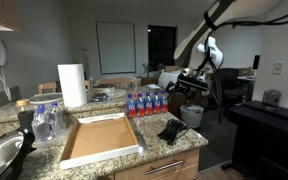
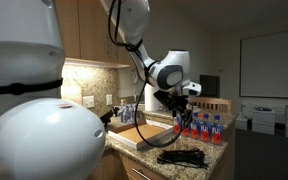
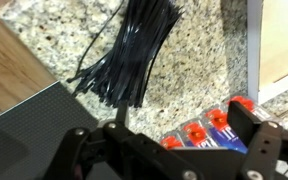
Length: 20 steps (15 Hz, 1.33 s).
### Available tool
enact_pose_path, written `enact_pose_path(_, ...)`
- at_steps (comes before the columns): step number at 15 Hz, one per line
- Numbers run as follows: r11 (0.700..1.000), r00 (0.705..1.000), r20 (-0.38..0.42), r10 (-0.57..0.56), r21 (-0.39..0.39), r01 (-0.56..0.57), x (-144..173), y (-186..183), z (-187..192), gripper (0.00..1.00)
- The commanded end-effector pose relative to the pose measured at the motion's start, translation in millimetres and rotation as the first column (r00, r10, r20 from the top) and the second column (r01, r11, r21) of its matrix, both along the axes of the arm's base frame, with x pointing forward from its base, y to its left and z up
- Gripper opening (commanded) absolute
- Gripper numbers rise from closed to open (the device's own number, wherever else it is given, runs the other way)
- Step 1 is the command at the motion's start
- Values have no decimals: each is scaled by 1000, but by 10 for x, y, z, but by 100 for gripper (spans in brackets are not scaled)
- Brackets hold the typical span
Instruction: Pick up the black objects from the counter and put them on the box cover
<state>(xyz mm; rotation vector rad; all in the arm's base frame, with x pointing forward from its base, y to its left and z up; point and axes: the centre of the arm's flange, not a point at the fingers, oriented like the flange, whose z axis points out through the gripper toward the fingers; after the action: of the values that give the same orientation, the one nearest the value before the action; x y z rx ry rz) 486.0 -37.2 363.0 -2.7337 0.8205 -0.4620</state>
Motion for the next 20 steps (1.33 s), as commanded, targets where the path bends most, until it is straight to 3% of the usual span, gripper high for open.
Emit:
enact_pose_path(1, 994, 996, -6, 86, 71, -86, 250, 13, -283, 100)
enact_pose_path(2, 992, 994, -39, 105, 76, -102, 294, -60, -311, 100)
enact_pose_path(3, 997, 998, -18, 67, 51, -66, 149, 128, -207, 100)
enact_pose_path(8, 995, 996, -40, 82, 60, -80, 258, 19, -274, 100)
enact_pose_path(17, 994, 989, -100, -107, 26, 110, 325, 161, -1008, 100)
enact_pose_path(20, 988, 975, -170, -143, 33, 150, 326, 156, -1228, 100)
